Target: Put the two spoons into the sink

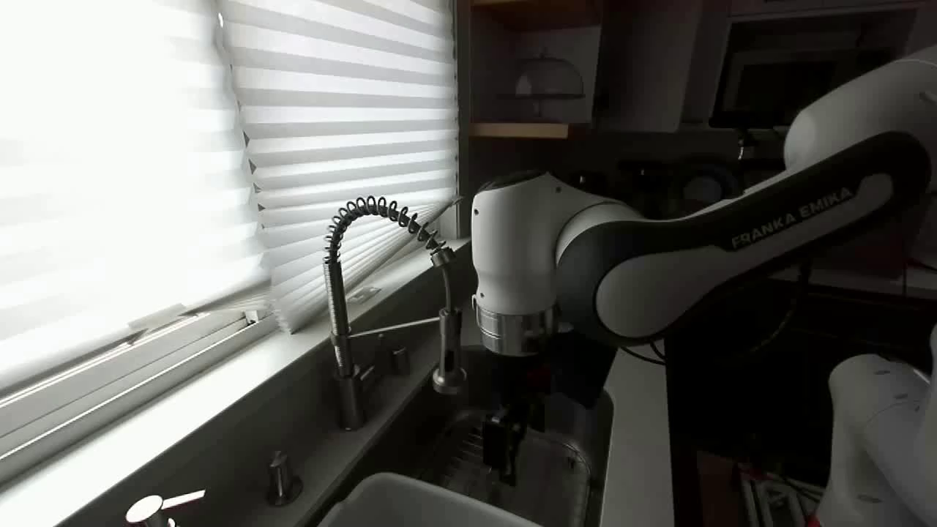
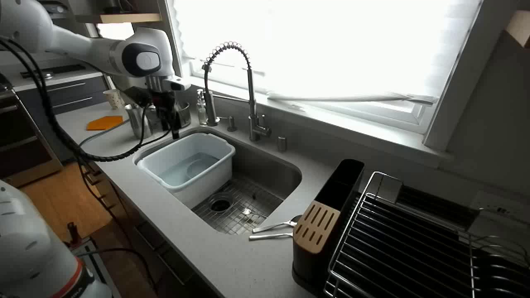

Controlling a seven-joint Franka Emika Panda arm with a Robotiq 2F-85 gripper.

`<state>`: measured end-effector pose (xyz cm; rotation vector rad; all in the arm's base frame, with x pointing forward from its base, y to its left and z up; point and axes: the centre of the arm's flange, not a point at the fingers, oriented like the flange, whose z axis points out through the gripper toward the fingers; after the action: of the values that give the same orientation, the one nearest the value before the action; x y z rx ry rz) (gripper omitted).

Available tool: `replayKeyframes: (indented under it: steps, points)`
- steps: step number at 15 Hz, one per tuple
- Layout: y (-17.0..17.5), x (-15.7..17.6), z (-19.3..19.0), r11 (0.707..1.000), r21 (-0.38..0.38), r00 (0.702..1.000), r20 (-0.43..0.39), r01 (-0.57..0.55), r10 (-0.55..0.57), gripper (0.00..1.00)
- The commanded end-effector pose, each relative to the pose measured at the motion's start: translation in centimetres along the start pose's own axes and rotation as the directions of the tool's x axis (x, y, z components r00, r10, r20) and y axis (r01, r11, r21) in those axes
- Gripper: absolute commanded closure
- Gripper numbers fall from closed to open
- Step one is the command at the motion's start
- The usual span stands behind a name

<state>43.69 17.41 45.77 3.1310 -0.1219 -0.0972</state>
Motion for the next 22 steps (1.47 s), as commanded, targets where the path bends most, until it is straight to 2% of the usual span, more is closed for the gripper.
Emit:
replayKeyframes:
  steps: [1,5,6,9,12,16,19,22]
  points:
    - [0.0,0.0,0.0,1.000,0.000,1.000,0.000,0.000,0.000,0.00]
    - [0.0,0.0,0.0,1.000,0.000,1.000,0.000,0.000,0.000,0.00]
    - [0.8,1.4,0.2,0.999,-0.026,0.999,0.000,-0.043,0.043,0.00]
    - [3.8,3.1,0.0,0.989,-0.016,0.989,0.029,-0.144,0.145,0.00]
    - [8.5,4.4,-0.4,0.971,-0.036,0.970,0.050,-0.237,0.238,0.00]
    - [15.6,5.0,0.5,0.962,-0.085,0.956,0.115,-0.259,0.268,0.00]
    - [20.1,4.8,1.1,0.968,-0.098,0.964,0.116,-0.229,0.240,0.00]
    - [25.2,4.7,1.6,0.952,-0.155,0.957,0.077,-0.265,0.279,0.00]
